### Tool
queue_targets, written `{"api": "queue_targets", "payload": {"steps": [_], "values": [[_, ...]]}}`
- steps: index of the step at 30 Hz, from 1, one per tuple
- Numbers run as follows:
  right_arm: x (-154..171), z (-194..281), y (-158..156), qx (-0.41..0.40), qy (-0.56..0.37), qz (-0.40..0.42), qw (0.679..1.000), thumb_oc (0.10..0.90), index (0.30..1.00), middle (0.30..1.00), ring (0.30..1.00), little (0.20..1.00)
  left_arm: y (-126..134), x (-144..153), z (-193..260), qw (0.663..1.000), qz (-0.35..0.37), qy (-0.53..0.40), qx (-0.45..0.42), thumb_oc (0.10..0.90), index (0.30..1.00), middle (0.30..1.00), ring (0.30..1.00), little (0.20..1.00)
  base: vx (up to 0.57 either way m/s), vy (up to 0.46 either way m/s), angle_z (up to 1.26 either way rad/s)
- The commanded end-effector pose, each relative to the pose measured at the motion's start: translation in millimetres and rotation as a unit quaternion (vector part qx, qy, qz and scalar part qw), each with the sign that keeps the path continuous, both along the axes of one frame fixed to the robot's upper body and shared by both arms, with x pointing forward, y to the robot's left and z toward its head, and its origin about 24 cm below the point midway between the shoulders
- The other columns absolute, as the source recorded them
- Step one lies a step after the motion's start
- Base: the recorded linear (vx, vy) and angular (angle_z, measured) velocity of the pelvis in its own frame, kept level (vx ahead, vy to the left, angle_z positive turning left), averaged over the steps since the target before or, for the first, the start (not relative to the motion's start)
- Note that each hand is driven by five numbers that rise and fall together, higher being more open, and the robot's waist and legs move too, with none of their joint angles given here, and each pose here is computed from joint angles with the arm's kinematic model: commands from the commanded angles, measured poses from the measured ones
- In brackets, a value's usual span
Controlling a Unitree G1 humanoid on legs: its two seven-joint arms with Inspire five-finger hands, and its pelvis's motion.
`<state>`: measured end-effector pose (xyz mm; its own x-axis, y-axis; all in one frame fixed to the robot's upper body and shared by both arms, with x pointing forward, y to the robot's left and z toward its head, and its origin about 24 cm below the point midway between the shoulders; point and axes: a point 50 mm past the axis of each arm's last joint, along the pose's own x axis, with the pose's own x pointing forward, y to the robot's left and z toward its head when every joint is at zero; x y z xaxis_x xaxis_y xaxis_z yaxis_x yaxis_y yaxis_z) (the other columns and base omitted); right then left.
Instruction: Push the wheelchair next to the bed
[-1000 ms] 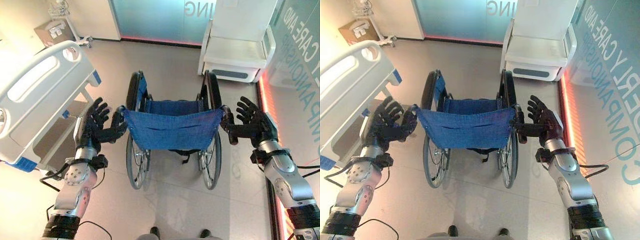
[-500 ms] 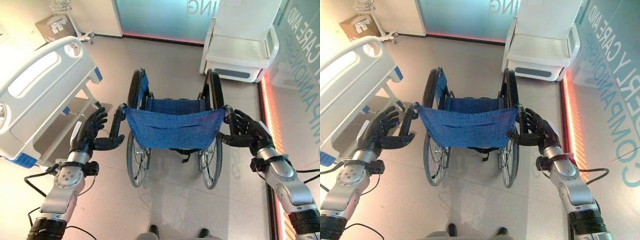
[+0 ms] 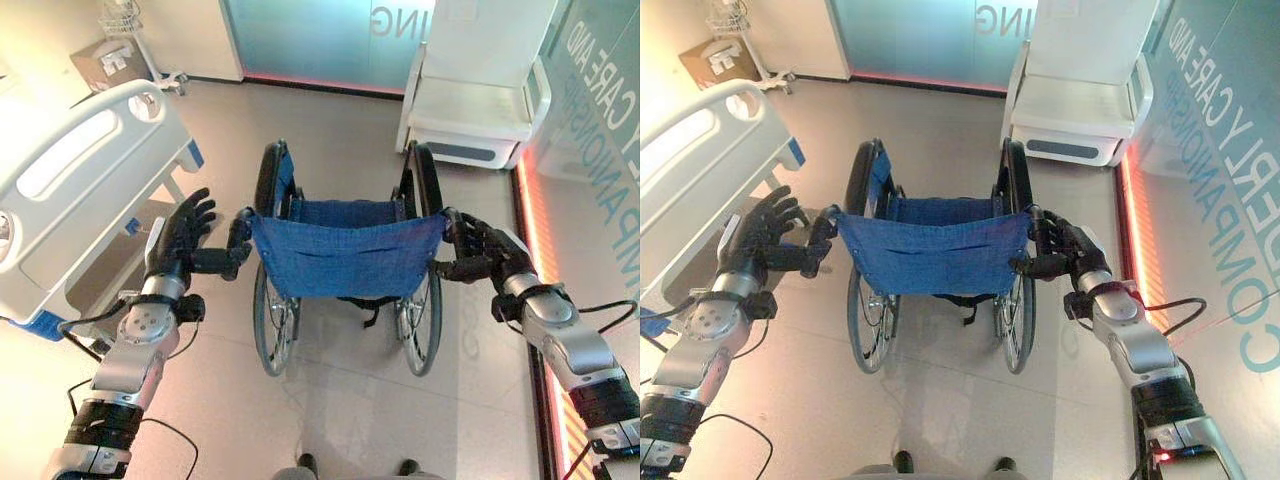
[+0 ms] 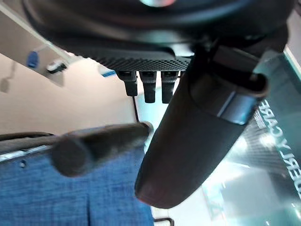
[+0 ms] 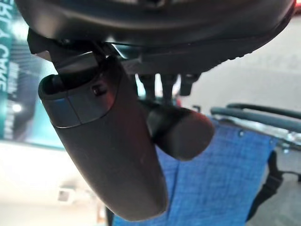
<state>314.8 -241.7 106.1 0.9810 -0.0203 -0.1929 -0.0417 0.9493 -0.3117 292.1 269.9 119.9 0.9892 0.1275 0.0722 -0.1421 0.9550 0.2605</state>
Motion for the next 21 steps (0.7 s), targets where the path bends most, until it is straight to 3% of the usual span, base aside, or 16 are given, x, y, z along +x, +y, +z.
{"api": "queue_targets", "payload": {"steps": [1, 9, 21], "values": [[22.5, 55.2, -0.2, -0.069, -0.068, 0.001, 0.995, 0.800, 0.900, 0.900, 0.900, 0.900, -0.4, 18.5, 70.5, 0.992, -0.016, -0.115, 0.041, 0.800, 0.900, 0.900, 0.900, 0.900, 0.00, 0.000, 0.00], [40.4, 67.1, -15.5, -0.142, 0.013, -0.015, 0.990, 0.800, 0.900, 0.900, 0.900, 0.900, -6.3, 41.5, 78.5, 0.994, -0.035, -0.047, 0.096, 0.800, 0.900, 0.900, 0.900, 0.900, 0.00, 0.000, 0.00], [44.8, 84.8, -44.1, -0.266, 0.056, -0.071, 0.960, 0.800, 0.900, 0.900, 0.900, 0.900, 31.8, 47.8, 78.5, 0.979, 0.057, 0.029, 0.193, 0.800, 0.900, 0.900, 0.900, 0.900, 0.00, 0.000, 0.00]]}}
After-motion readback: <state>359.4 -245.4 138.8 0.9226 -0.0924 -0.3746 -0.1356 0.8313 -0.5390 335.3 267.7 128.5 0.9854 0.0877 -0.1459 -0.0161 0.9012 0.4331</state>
